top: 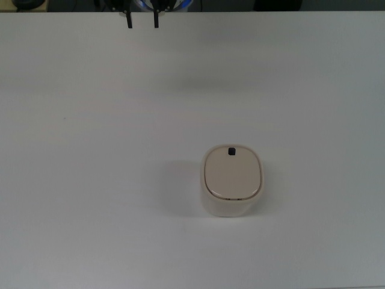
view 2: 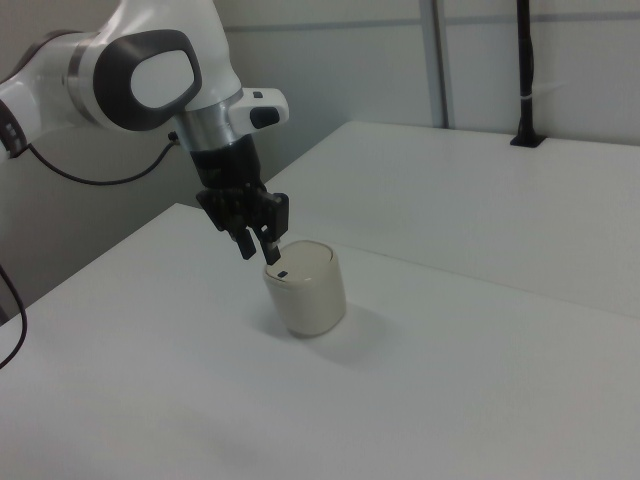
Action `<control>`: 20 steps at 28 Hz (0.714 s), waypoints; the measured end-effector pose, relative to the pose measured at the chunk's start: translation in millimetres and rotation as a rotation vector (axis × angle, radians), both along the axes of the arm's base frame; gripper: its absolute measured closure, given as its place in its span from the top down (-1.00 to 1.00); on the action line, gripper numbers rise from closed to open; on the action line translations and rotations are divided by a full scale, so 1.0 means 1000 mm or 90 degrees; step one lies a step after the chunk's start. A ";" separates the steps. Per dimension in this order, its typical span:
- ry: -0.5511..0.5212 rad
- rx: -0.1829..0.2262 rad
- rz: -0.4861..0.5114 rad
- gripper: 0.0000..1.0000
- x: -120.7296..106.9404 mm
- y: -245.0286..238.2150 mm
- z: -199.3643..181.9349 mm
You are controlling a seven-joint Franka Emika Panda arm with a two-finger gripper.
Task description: Open the trash can
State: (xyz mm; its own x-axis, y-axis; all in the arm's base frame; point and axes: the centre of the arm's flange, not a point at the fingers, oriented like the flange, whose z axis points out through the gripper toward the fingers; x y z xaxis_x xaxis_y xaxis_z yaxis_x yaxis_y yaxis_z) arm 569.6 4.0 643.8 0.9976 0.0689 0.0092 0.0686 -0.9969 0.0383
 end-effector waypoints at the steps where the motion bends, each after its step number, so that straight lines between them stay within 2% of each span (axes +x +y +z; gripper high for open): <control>1: 0.000 0.000 0.000 -0.21 0.000 0.000 0.000; 9: 0.000 0.000 0.000 -0.76 0.000 0.000 0.000; 10: 0.000 0.000 0.000 -0.90 0.000 0.000 0.000; 12: 0.000 0.000 0.000 -0.98 0.000 0.000 0.000; 17: 0.001 0.002 0.001 -0.98 0.000 0.001 -0.001; 20: 0.006 0.012 0.003 -0.98 0.001 0.003 -0.005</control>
